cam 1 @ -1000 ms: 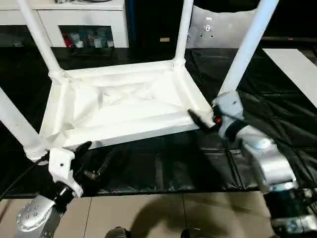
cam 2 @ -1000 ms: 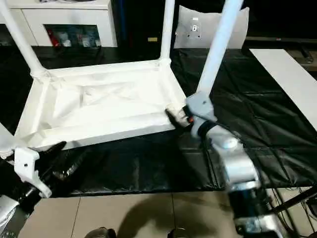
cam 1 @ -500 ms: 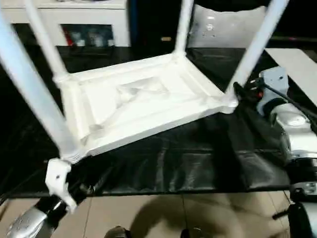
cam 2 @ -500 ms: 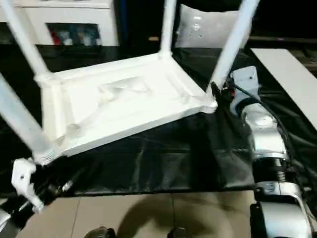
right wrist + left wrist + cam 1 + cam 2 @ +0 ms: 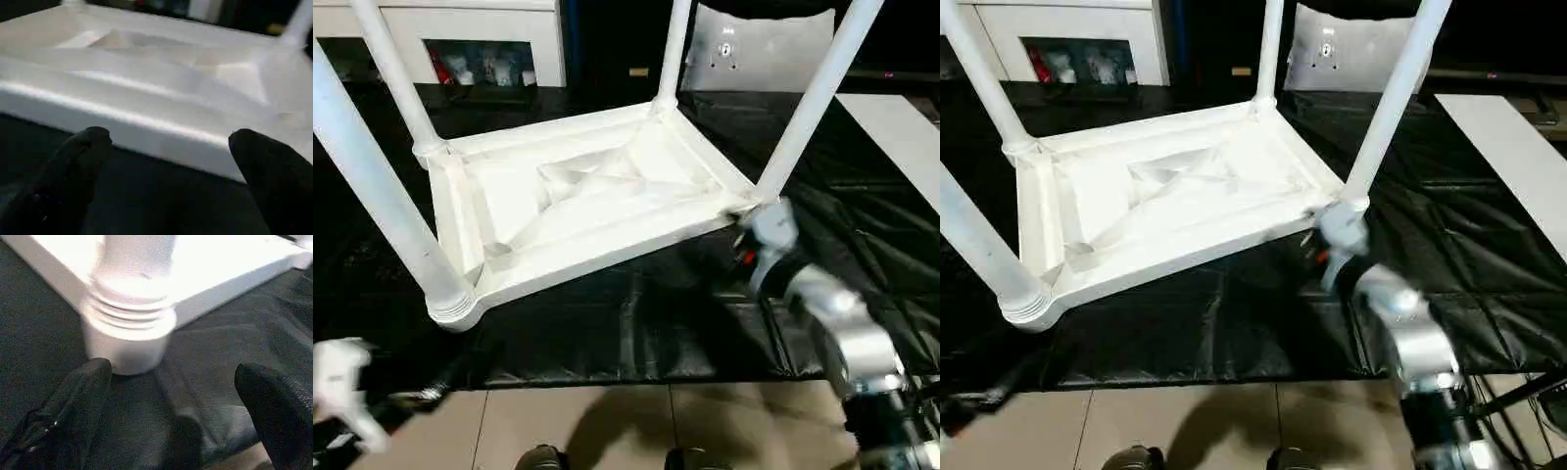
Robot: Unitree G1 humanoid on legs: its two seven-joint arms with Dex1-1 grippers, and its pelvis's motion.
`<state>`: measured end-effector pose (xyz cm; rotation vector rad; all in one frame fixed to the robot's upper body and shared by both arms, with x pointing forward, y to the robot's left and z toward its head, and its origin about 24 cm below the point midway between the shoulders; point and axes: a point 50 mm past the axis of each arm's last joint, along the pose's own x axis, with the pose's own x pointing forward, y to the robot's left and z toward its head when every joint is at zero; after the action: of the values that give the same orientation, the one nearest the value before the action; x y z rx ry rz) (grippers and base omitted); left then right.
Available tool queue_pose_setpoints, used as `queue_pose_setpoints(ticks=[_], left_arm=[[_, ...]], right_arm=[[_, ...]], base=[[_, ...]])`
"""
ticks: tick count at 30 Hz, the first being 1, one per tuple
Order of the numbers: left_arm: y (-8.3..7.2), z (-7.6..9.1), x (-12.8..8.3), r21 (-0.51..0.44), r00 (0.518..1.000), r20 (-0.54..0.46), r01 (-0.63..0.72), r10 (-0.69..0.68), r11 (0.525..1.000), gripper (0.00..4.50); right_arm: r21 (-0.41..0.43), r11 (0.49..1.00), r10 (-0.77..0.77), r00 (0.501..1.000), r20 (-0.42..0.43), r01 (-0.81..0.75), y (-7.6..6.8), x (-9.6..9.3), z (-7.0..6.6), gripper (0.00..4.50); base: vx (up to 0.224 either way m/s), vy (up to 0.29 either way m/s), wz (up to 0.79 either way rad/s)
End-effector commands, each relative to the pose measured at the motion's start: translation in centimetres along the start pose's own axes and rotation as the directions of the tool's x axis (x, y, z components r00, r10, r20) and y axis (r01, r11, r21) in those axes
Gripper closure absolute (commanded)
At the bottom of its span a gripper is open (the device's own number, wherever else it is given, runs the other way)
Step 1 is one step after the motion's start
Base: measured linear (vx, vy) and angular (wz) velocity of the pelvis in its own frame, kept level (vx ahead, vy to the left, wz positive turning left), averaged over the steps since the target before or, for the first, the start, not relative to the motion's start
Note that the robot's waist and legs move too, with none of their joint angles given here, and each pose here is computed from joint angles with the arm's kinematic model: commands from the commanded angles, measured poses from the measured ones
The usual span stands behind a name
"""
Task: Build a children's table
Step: Rotate leg to tighten, then rotate table base
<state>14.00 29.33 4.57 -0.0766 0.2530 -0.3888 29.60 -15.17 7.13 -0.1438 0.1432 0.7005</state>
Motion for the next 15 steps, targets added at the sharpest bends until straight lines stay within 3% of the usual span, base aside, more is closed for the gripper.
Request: queue_pose_setpoints(ticks=[1, 5, 7, 15], left_arm=[[0.1, 1.5, -0.3, 0.041, 0.999, 0.034, 0.040, -0.042, 0.998, 0.01], [0.5, 3.4, 0.8, 0.070, 0.993, 0.105, 0.045, -0.052, 0.997, 0.01], [0.3, 4.6, 2.3, 0.077, 0.986, 0.149, 0.068, -0.079, 0.995, 0.01], [-0.9, 6.0, 6.9, 0.079, 0.966, 0.192, 0.159, -0.172, 0.984, 0.01]], right_arm=[[-0.002, 1.000, 0.028, 0.999, -0.018, -0.028, 0.1, -0.3, -0.1, 0.00], [-0.001, 0.999, 0.045, 0.998, -0.035, -0.045, 0.8, -0.2, -0.3, 0.00], [0.005, 0.999, 0.035, 0.997, -0.067, -0.035, 1.0, 0.2, -0.7, 0.00], [0.013, 1.000, 0.028, 0.993, -0.111, -0.027, 2.0, 2.0, -1.2, 0.00]], base=[[0.000, 0.000, 0.00], [0.000, 0.000, 0.00], [0.000, 0.000, 0.00], [0.000, 0.000, 0.00]])
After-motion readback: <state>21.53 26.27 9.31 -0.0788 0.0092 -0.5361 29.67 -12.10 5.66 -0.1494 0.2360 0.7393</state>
